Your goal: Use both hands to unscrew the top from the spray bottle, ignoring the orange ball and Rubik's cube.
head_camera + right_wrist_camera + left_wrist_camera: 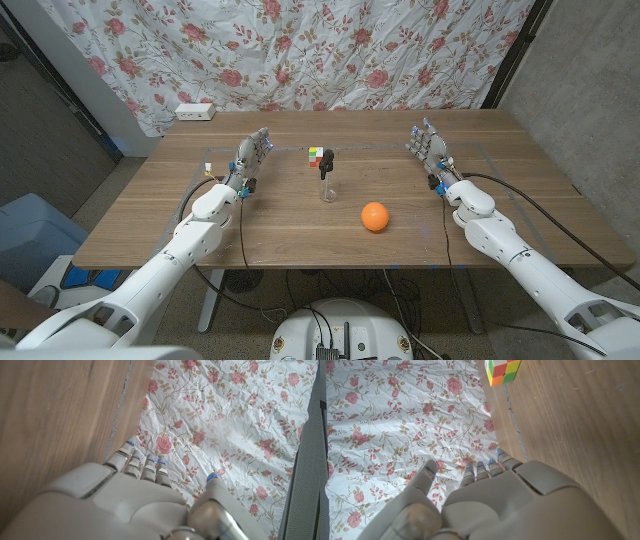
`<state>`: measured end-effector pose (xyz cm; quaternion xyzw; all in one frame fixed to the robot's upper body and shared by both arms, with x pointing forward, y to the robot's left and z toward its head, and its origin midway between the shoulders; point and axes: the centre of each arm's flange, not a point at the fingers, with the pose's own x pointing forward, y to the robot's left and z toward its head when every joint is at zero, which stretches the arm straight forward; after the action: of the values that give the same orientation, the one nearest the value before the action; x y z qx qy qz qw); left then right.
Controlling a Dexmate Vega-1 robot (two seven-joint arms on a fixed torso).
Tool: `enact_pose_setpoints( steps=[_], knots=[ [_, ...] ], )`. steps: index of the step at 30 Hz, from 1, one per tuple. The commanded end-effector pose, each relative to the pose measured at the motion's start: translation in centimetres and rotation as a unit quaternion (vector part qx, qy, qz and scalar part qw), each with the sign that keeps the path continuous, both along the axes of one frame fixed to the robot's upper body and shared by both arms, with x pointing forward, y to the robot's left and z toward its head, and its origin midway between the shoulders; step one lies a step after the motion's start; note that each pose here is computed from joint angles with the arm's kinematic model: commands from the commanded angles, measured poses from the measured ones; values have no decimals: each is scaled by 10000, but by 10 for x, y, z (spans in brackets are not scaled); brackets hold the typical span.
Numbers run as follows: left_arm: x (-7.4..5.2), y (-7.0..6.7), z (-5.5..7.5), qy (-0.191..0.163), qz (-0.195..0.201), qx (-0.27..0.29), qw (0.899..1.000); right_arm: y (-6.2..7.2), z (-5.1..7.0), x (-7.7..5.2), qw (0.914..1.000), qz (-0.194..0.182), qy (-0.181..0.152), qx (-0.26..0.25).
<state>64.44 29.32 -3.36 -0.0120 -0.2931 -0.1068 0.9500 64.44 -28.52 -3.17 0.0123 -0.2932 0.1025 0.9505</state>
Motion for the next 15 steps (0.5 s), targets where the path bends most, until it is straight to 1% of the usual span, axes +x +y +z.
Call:
enact_pose_setpoints(
  steps=[1,8,15],
  knots=[
    [-18,-3,-4,-102,-20,157,9998,8,-8,-11,10000,57,-51,-27],
    [-28,-6,-4,-53,-53,324,9994,8,-9,-18,9999,7,-57,-88],
    [-42,0,-3,-51,-10,423,9991,11,-6,-22,9998,-10,-40,-170]
  ],
)
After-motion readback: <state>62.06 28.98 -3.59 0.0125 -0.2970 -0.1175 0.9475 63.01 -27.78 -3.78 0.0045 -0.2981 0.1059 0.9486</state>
